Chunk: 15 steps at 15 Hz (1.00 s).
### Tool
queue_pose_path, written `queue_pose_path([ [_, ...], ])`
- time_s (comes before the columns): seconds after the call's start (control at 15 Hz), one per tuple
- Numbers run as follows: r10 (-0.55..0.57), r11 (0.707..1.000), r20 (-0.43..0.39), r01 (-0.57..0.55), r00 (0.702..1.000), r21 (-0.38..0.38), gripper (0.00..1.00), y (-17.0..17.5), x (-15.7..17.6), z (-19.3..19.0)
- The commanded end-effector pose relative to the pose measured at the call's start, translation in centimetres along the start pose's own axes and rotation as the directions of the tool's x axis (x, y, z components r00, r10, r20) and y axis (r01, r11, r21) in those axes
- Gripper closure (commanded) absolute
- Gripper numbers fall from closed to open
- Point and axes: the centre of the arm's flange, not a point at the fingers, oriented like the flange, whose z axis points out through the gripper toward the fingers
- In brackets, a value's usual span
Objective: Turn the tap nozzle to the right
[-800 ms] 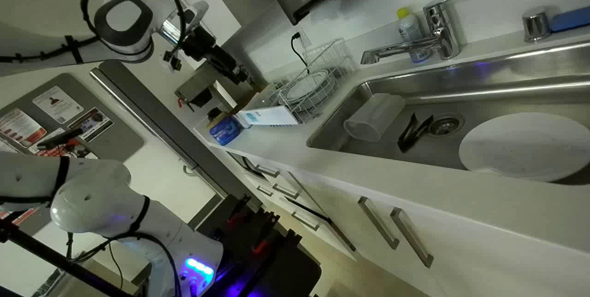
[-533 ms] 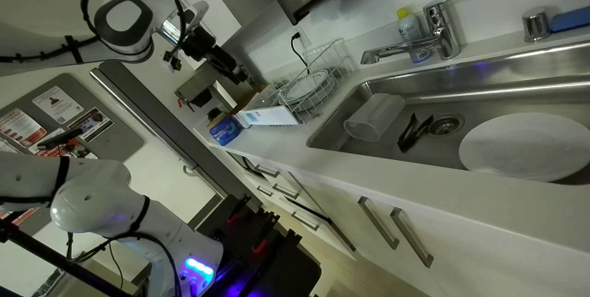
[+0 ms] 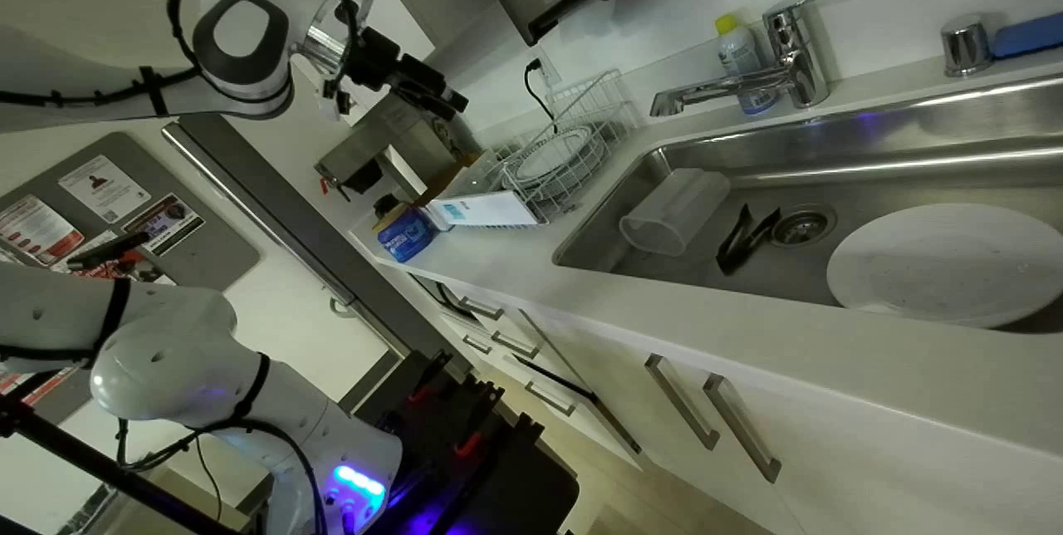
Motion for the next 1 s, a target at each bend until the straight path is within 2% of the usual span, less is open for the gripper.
queue_pose_path([
  [0.0, 0.048, 0.998, -0.044, -0.050, 0.998, -0.047, 0.00, -0.4, 5.7, 4.0],
  [0.4, 0.064, 0.990, -0.026, -0.067, 0.998, -0.127, 0.00, 0.2, 12.9, 12.2],
  [0.8, 0.080, 0.991, 0.037, -0.076, 0.996, -0.108, 0.00, 0.1, 18.0, 18.9],
  [0.87, 0.051, 0.995, 0.069, -0.045, 0.996, -0.084, 0.00, -0.2, 18.3, 19.1],
  [0.93, 0.075, 0.993, 0.031, -0.072, 0.997, -0.097, 0.00, 0.3, 15.4, 18.5],
])
